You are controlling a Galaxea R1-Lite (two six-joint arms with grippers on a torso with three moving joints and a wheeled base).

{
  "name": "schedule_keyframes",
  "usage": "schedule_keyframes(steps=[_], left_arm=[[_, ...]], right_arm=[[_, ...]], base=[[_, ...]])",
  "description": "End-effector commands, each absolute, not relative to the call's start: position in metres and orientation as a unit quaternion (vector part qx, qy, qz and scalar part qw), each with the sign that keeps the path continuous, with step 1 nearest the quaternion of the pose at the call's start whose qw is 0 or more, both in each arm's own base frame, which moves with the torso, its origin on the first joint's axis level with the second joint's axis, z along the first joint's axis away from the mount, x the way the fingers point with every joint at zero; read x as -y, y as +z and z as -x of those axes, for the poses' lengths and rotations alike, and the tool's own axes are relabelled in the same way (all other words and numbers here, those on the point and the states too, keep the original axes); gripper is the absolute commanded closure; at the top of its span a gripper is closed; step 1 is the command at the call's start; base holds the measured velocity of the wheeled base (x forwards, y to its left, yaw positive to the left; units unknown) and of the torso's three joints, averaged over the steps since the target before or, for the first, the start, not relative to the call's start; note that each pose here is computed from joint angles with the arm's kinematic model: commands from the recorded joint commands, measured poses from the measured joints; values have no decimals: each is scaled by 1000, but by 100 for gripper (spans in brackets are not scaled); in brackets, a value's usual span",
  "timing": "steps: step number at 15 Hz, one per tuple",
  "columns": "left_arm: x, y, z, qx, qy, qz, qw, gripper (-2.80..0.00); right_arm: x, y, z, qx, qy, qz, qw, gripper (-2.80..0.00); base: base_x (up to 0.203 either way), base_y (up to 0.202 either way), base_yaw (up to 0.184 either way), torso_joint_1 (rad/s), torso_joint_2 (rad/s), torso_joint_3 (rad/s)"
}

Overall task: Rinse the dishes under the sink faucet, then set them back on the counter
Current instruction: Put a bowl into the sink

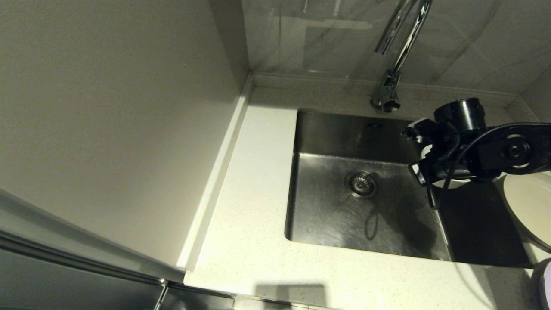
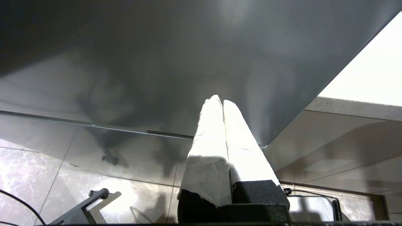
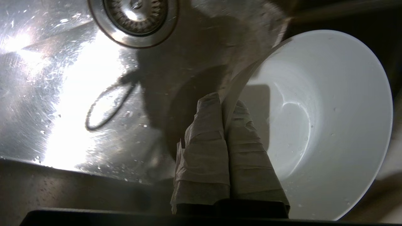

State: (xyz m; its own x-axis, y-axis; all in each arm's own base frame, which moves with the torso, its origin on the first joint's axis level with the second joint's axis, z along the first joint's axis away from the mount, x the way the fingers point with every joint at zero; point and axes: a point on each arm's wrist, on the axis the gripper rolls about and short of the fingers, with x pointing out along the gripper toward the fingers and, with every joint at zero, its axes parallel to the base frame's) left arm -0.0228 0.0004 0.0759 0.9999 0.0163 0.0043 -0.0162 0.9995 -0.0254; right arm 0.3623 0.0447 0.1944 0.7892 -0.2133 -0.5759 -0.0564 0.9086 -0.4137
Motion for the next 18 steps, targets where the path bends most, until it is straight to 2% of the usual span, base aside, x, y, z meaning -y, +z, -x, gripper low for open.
schedule_keyframes(steps=[1, 6, 10, 15, 16, 18], left_arm=[[0, 76, 23, 5, 8, 13, 1000, 0], [0, 76, 23, 4, 8, 13, 1000, 0], [0, 76, 23, 4, 8, 13, 1000, 0], [0, 76, 23, 4, 8, 13, 1000, 0], [0, 76, 23, 5, 8, 13, 1000, 0], [0, 76, 23, 4, 8, 13, 1000, 0]], right_arm=[[-49, 146, -387, -359, -38, 213, 908, 0], [-56, 80, -441, -346, -43, 205, 915, 0], [-59, 65, -476, -316, -62, 181, 929, 0], [-59, 53, -486, -317, -71, 184, 928, 0], [-59, 50, -490, -315, -74, 185, 928, -280], [-60, 49, -497, -307, -78, 184, 931, -280]], base=[[0, 0, 0, 0, 0, 0], [0, 0, 0, 0, 0, 0], [0, 0, 0, 0, 0, 0], [0, 0, 0, 0, 0, 0], [0, 0, 0, 0, 0, 0], [0, 0, 0, 0, 0, 0]])
